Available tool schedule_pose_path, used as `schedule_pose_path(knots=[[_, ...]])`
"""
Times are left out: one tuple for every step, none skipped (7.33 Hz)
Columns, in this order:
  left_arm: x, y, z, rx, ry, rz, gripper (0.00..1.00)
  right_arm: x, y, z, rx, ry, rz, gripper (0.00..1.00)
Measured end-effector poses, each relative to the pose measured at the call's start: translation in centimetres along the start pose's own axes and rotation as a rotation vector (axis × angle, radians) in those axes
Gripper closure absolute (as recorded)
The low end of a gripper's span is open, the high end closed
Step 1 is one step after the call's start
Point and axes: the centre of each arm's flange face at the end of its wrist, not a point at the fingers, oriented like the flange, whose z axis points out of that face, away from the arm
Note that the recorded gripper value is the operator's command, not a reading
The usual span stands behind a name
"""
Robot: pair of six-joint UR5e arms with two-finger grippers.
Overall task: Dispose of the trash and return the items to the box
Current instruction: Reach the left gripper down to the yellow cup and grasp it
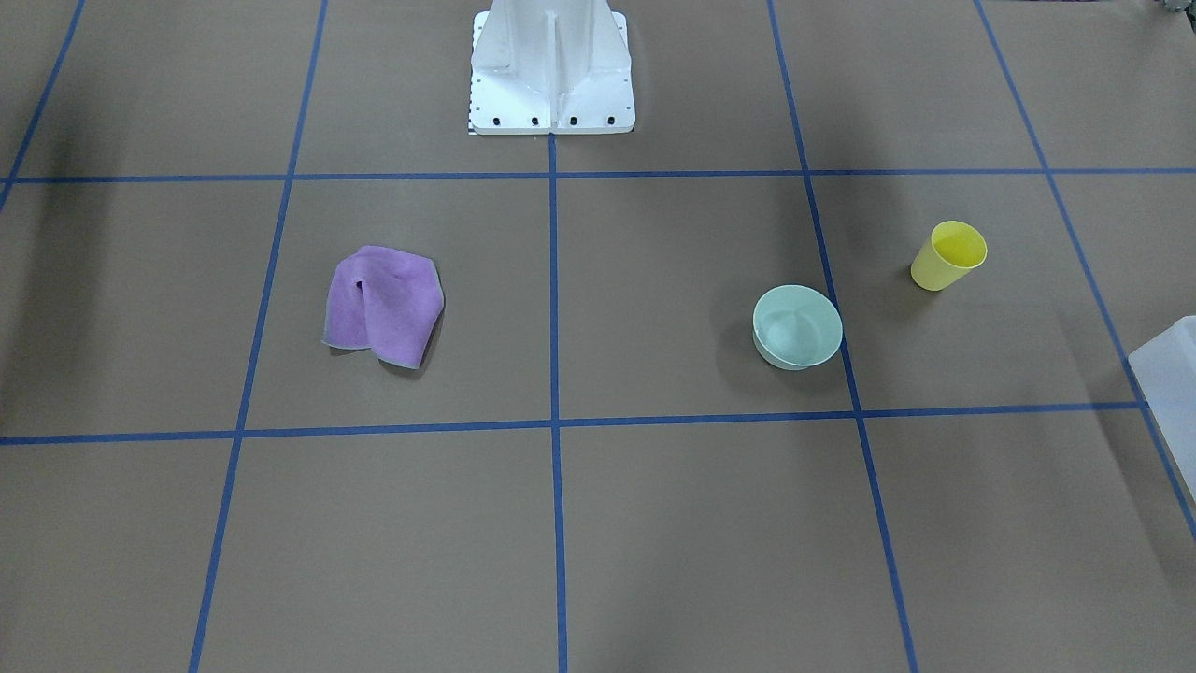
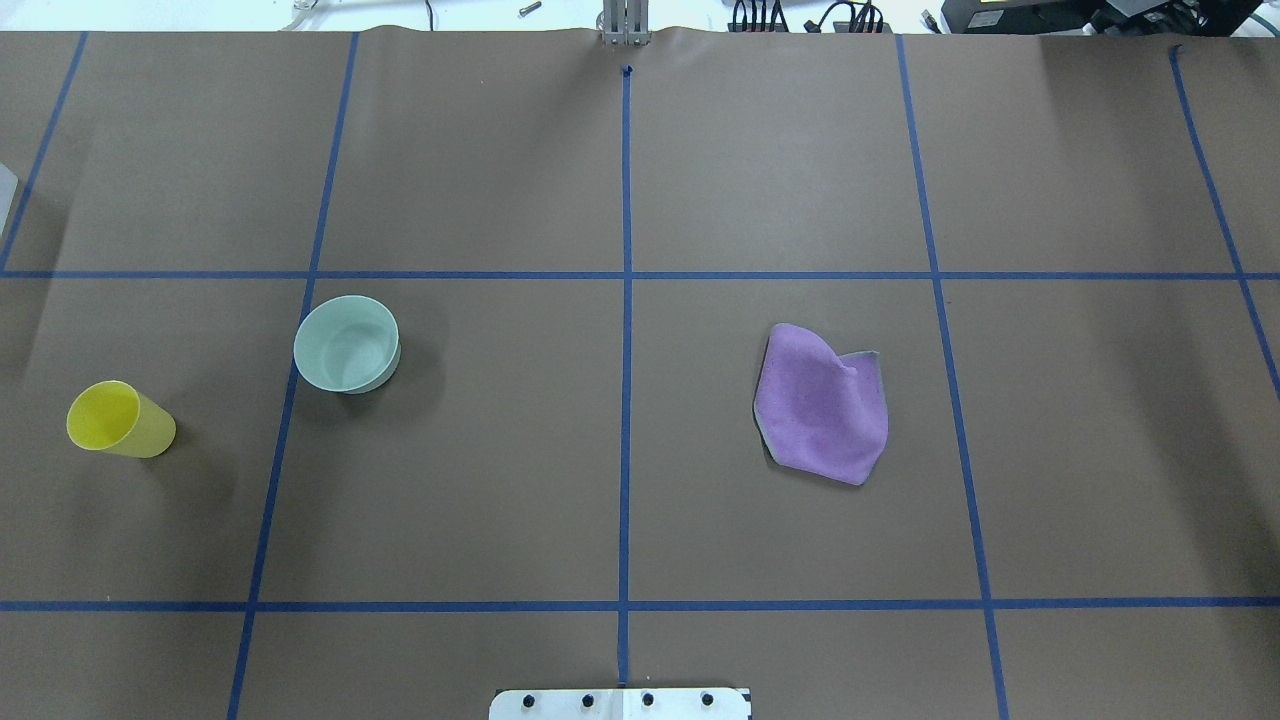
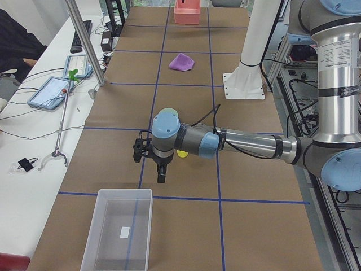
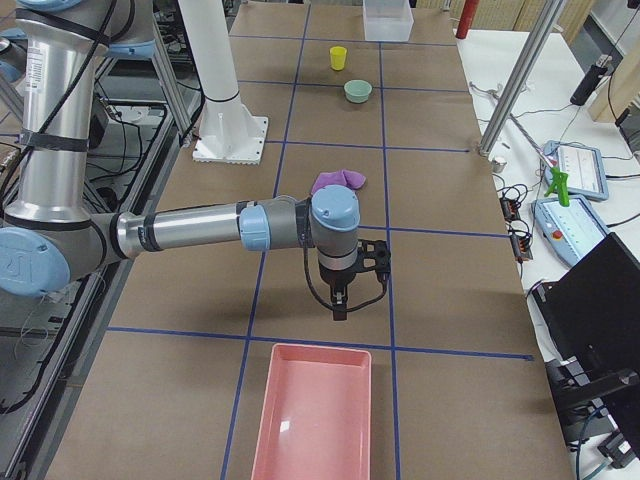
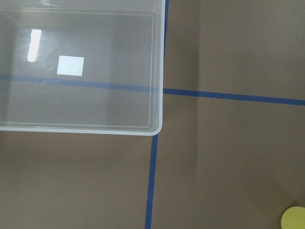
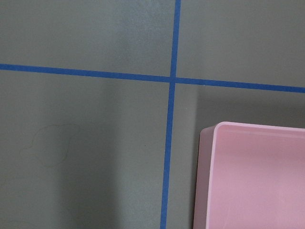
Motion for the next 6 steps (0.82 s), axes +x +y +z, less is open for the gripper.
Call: schedule_pose_path(knots=[[3.0,-0.5,0.6,-0.008,0.021,-0.043,0.01,0.0,0.0,0.0,0.0,-0.001,0.003,0.0],[6.9,-0.4,2.0,-0.016,0.037,-0.102,0.01,0.0,0.0,0.0,-0.001,-0.003,0.005,0.0],[10.4,0.5,4.3,-0.013,0.043,-0.161,0.02,0.0,-0.1,0.1,-0.003,-0.005,0.006,0.0],[13.0,1.8,6.8,-0.008,0.034,-0.198,0.02,0.0,-0.1,0.2,-0.003,-0.006,0.007,0.0],[14.6,2.8,8.6,-0.009,0.018,-0.215,0.02,0.0,-0.1,0.2,-0.004,-0.007,0.008,0.0],[15.3,3.4,10.1,-0.017,0.004,-0.219,0.02,0.1,-0.1,0.2,-0.004,-0.007,0.009,0.0]])
